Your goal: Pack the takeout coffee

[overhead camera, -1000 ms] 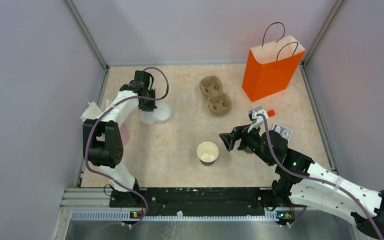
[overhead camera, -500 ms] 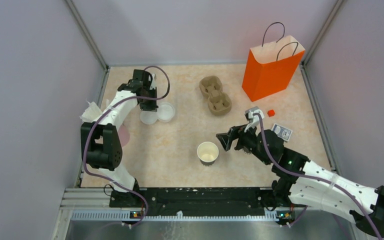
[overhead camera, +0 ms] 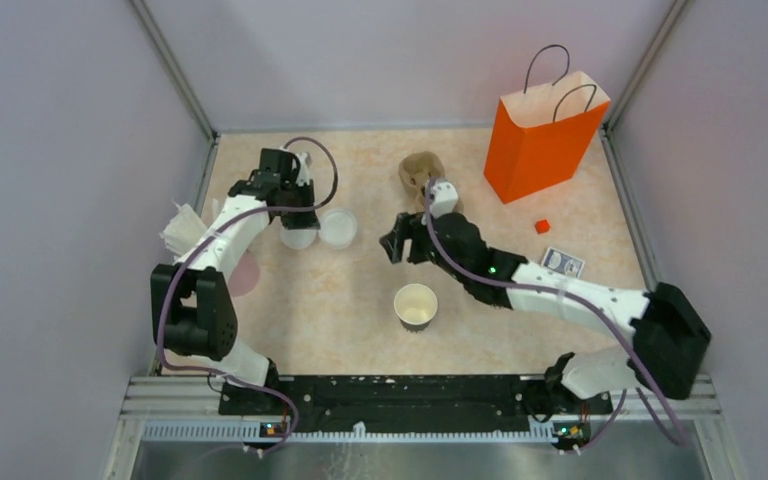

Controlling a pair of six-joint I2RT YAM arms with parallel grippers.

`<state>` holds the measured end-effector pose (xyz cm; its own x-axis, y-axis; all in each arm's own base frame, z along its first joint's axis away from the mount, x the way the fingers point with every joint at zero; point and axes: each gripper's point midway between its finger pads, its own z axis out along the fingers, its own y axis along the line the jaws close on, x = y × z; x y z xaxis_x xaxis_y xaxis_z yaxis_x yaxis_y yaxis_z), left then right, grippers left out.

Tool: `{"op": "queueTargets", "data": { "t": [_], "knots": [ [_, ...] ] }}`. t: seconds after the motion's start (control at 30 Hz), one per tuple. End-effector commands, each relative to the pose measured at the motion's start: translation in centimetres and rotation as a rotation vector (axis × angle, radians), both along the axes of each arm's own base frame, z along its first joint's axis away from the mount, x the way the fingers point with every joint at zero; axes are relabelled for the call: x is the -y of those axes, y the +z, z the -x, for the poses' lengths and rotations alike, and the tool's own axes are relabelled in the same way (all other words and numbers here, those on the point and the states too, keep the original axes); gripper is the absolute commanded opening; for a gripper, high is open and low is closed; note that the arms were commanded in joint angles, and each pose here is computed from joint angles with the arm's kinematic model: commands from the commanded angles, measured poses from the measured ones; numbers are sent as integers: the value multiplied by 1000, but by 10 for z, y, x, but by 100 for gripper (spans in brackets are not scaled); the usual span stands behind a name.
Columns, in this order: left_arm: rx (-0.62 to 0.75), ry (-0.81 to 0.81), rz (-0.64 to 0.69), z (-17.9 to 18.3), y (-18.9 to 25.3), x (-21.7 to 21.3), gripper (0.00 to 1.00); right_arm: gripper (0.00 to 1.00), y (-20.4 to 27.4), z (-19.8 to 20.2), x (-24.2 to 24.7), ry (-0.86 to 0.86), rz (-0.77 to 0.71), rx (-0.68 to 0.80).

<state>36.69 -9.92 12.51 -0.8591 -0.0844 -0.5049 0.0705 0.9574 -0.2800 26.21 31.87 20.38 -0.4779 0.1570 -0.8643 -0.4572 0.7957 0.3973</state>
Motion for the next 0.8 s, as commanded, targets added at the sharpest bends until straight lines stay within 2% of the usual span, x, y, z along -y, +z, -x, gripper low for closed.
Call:
{"op": "queueTargets", "data": {
  "t": [0.0, 0.3, 0.6, 0.77],
  "knots": [
    [122, 8, 64, -2, 34, 6, 0, 70, 33, -40, -44, 0, -118, 11],
    [147, 14, 59, 12, 41, 2, 0, 54, 5, -78, -92, 19, -91, -56],
    [191, 162, -61, -1, 40, -32, 0, 52, -34, -91, -119, 46, -56, -109],
    [252, 316, -80, -19, 54, -68, 0, 52, -23, -84, -104, 37, -77, -68]
  ]
}}
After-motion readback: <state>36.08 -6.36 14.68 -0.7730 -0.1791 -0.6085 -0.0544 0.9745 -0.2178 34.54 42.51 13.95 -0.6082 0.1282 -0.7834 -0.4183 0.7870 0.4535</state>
